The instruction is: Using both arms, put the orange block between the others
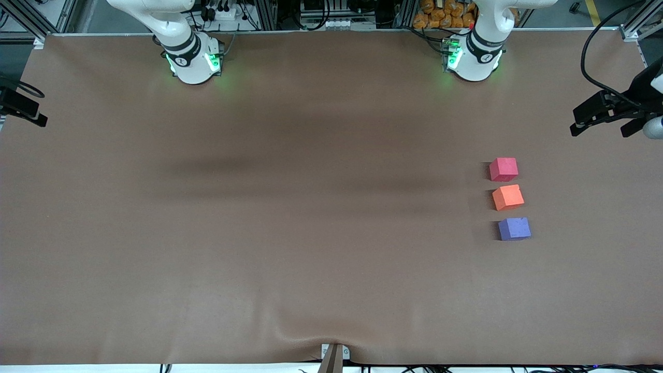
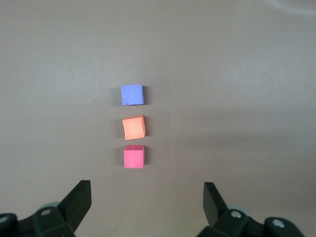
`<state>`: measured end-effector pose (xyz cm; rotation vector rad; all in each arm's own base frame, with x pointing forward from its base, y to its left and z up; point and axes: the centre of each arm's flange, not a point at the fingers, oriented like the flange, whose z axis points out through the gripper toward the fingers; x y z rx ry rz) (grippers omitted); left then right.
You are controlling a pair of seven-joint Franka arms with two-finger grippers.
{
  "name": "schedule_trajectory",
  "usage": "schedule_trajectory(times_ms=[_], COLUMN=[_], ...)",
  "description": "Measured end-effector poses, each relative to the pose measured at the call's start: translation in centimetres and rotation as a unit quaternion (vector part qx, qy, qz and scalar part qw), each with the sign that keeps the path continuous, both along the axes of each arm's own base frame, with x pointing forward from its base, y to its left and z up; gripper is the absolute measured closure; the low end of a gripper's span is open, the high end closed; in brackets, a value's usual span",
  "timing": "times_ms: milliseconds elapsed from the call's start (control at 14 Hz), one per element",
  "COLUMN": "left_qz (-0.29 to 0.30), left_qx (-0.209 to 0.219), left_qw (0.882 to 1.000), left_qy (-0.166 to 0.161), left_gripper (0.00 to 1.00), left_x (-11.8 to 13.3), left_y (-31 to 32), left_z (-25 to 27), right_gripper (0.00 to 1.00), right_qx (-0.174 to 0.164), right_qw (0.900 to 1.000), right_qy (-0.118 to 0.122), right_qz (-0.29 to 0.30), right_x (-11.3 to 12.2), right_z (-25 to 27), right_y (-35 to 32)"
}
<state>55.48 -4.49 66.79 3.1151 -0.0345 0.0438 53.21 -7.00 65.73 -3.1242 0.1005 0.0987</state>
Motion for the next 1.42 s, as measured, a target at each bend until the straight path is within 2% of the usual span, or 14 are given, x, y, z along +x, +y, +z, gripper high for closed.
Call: schedule_trajectory(times_ms=[855, 1425], left_qz=[-0.005, 0.026], left_qx=[0.001, -0.002], left_qw=[0.999, 0.999], left_qy=[0.04, 0.024], left_gripper=[0.0, 0.0], left_x=[-2.3, -3.3], left_y=[-0.5, 1.0], left_z=[-2.7, -1.0], right_gripper=[0.0, 0.0], right_qx=[0.0, 0.0], right_qw=[1.0, 1.0], right_qy=[0.0, 0.0], right_qz=[0.0, 0.0], right_x=[0.0, 0.0], right_z=[0.0, 0.0], right_y=[0.0, 0.0])
